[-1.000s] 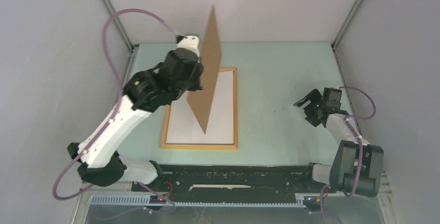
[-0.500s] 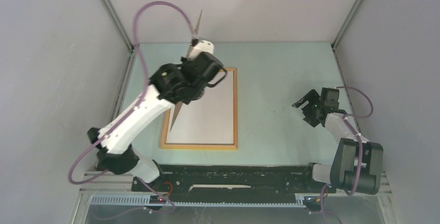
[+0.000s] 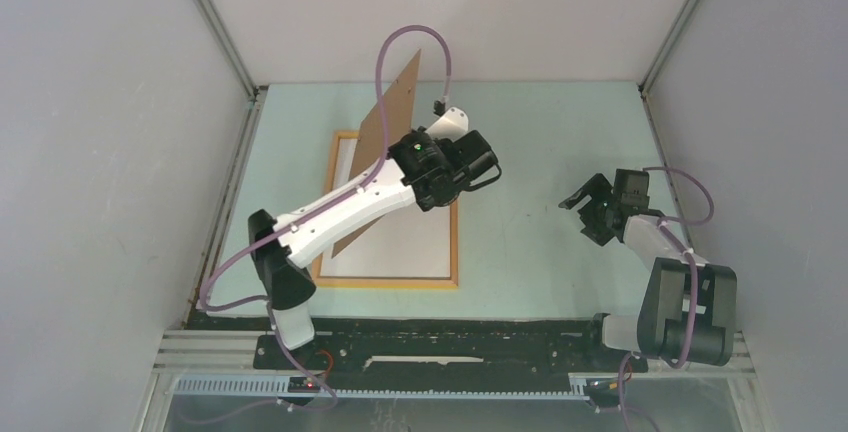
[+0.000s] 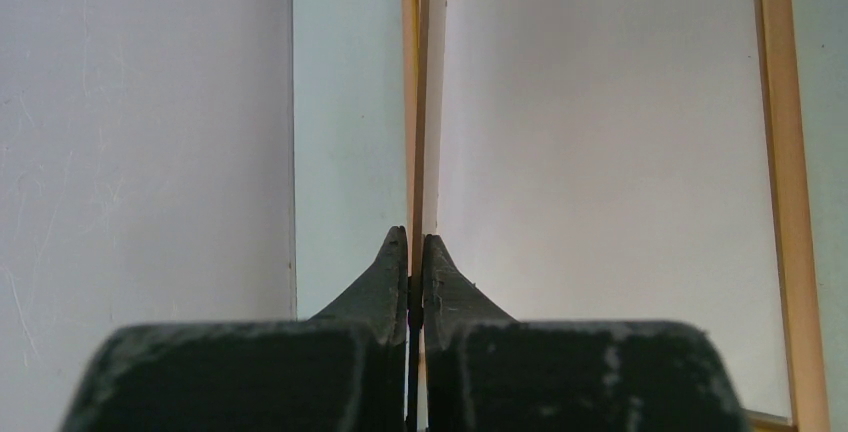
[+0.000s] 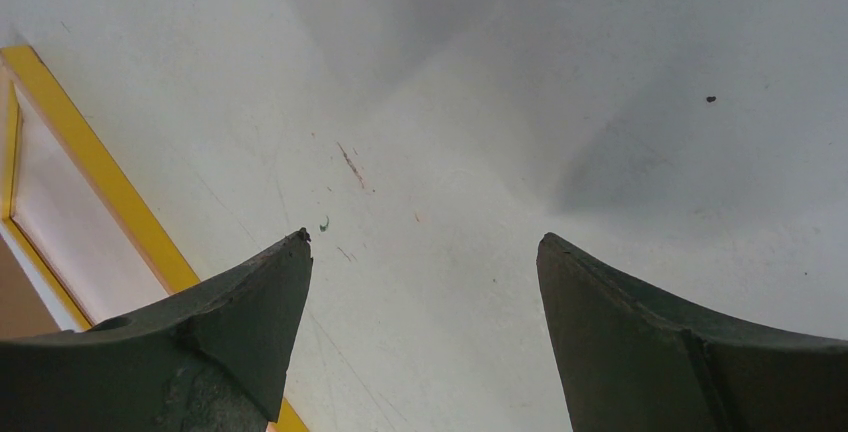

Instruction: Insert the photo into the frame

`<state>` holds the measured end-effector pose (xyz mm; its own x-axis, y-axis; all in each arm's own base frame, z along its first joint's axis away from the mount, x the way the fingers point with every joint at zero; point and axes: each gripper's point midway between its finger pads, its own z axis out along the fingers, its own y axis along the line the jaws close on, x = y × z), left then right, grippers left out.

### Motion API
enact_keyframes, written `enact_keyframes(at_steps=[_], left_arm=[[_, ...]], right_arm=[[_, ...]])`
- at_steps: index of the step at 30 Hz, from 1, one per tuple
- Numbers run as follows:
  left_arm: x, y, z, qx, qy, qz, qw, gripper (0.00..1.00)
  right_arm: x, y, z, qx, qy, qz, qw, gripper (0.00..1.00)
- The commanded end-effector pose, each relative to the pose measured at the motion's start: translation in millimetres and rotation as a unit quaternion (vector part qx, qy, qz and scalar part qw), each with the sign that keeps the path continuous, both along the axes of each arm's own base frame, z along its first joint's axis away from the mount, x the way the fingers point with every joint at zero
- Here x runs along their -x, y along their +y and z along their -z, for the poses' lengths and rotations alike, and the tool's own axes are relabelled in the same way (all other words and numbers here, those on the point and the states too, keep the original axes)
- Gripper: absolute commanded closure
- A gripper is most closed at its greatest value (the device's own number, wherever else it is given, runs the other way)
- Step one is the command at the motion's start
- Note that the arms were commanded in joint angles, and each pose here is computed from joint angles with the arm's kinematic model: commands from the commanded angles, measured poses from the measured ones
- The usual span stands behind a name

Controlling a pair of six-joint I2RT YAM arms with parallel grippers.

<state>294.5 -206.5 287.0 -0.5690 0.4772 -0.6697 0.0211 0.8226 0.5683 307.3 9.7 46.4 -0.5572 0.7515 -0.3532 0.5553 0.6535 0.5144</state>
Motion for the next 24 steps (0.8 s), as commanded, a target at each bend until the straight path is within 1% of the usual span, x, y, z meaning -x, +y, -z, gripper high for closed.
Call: enact_keyframes(at_steps=[1,9,24], left_arm=[[-9,7,-4,-0.035,-0.054,-0.031,0.997,1.0],[-10,2,28,-0.071,-0.029,-0.031,0.997,1.0],[7,-8,75,-0.092,0.015,-0.021,0.995,1.0]], right_arm=[[-6,1,-3,0.004,-0.013,-0.005,1.0,0.1],[-6,2,-2,0.0,-0.012,-0.007,1.0,0.1],[-7,4,-1,-0.001,-0.011,-0.01,1.0,0.1]])
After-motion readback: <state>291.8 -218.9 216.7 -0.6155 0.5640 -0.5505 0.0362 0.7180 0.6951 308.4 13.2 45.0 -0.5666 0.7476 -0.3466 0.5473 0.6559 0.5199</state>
